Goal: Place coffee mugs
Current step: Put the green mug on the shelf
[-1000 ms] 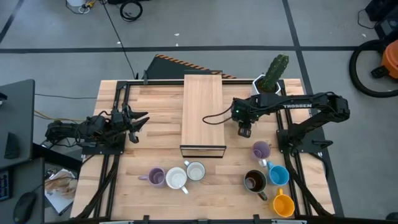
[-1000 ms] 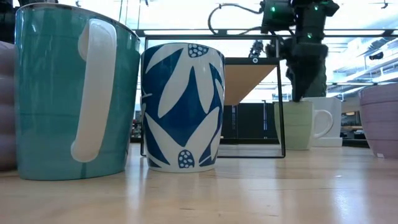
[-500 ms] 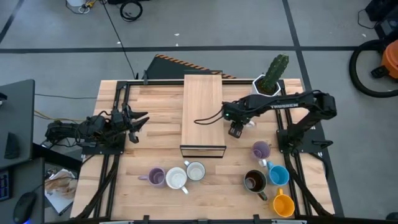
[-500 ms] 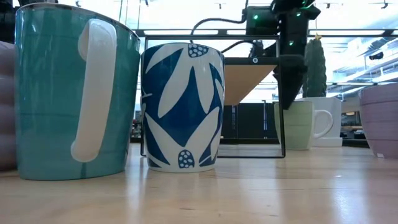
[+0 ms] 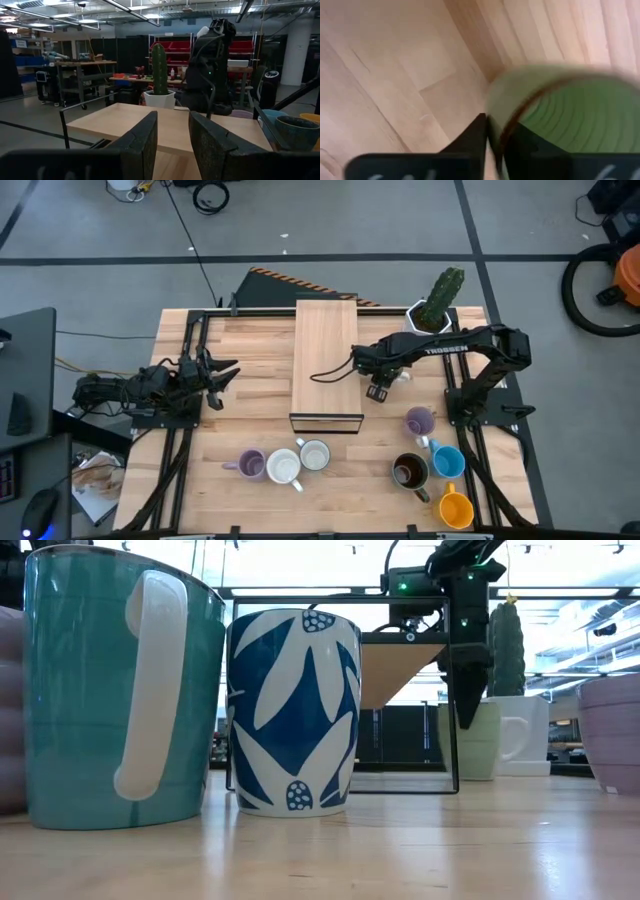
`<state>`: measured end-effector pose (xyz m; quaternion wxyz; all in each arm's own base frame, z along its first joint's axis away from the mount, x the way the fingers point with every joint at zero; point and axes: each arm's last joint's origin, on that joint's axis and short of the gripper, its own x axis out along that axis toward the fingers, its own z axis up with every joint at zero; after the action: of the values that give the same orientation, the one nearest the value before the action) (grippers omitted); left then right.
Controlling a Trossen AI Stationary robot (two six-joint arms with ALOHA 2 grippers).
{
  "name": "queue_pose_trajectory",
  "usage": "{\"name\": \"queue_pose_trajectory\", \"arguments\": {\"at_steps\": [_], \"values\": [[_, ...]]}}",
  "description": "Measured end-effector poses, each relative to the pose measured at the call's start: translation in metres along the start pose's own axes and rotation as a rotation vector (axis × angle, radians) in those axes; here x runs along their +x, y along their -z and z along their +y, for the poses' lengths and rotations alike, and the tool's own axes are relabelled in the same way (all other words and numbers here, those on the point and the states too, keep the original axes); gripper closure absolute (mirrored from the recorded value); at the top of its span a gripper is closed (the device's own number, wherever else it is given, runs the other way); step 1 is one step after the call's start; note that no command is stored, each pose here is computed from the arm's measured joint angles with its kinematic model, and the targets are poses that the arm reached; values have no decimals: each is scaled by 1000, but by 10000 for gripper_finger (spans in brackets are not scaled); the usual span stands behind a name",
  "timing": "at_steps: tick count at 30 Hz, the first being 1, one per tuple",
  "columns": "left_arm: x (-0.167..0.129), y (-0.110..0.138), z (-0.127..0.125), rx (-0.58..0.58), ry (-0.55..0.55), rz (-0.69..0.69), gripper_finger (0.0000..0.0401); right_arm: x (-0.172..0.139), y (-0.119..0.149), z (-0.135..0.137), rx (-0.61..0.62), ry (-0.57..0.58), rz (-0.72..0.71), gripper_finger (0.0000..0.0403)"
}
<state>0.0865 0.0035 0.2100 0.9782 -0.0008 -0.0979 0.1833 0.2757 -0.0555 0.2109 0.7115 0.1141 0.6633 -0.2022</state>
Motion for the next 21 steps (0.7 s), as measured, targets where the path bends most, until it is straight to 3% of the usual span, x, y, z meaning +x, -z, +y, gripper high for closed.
{"name": "queue_pose_trajectory", "arguments": {"at_steps": [3,11,17,21], "values": [[0,0,0,-3,0,0,284,0,0,0,-16,3,0,380],[0,0,0,0,0,0,284,-15,7,-3,-141,-6,-31,379],[0,0,0,1,0,0,284,-50,4,-8,-211,98,-32,375],[0,0,0,0,0,-2,284,-79,-6,-15,-228,96,-93,375]]}}
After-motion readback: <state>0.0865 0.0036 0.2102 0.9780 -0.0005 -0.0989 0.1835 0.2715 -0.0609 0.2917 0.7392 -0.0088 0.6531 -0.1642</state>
